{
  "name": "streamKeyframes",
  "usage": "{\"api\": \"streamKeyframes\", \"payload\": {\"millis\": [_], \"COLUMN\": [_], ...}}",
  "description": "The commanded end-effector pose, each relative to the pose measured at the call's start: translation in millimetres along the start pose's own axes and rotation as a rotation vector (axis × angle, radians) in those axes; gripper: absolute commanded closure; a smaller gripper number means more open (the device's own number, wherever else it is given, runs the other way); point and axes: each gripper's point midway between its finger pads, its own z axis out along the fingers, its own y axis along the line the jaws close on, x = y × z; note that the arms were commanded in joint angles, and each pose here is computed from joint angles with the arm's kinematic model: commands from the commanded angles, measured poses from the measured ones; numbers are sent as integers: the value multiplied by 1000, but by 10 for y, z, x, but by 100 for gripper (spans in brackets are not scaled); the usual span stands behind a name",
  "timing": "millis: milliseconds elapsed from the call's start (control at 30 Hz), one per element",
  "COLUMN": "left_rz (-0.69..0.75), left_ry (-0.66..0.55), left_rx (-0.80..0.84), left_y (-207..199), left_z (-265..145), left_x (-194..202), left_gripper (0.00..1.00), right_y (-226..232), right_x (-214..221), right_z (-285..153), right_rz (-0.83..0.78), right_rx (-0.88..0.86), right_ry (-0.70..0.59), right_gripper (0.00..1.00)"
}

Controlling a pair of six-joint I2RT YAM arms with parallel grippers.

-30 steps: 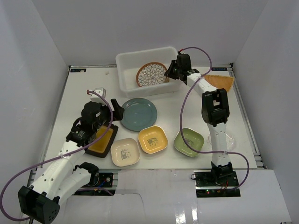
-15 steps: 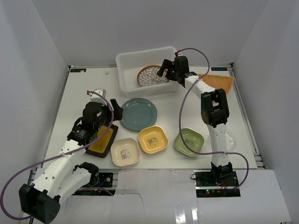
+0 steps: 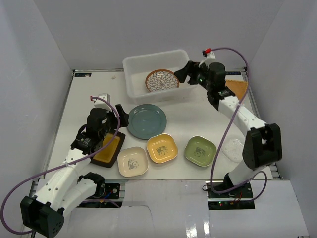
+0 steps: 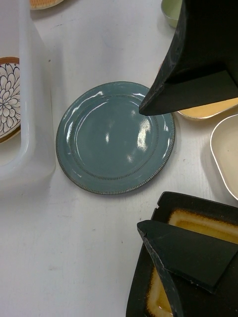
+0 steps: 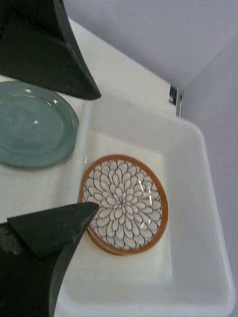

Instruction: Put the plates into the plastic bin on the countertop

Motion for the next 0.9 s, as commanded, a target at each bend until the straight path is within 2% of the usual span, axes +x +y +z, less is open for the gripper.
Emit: {"api": "streamKeyframes", "payload": {"millis": [0, 33, 67, 133, 167, 267, 467, 533, 733, 833, 867], "left_rz": [-4, -4, -5, -4, -5, -10, -16, -17, -21, -21, -22], "left_ry": [-30, -29, -29, -23, -23, -33, -39, -39, -53, -67, -78], "left_rx": [17, 23, 41, 58, 72, 86, 129, 140, 164, 170, 172], "left_y": [-19, -27, -59, -87, -108, -131, -183, -199, -231, -230, -232], "left_z": [-39, -42, -55, -61, -70, -99, -160, -174, -230, -265, -288], "left_x": [-88, -89, -92, -84, -87, -127, -134, -135, -171, -190, -213], "left_gripper": [2, 2, 2, 2, 2, 2, 2, 2, 2, 2, 2], "right_y": [231, 243, 221, 232, 197, 181, 174, 219, 343, 323, 330], "right_x": [495, 682, 1089, 1346, 1611, 1925, 2415, 2453, 2752, 2837, 2831], "right_z": [-287, -348, -456, -512, -550, -568, -364, -270, -39, -17, -9], "right_rz": [77, 110, 175, 205, 240, 304, 391, 413, 482, 538, 570], "right_rx": [-180, -201, -215, -241, -236, -265, -255, -261, -249, -247, -245], "right_ry": [40, 71, 157, 198, 260, 325, 434, 447, 507, 496, 488], "right_gripper": [17, 25, 30, 30, 30, 28, 24, 24, 32, 44, 55]}}
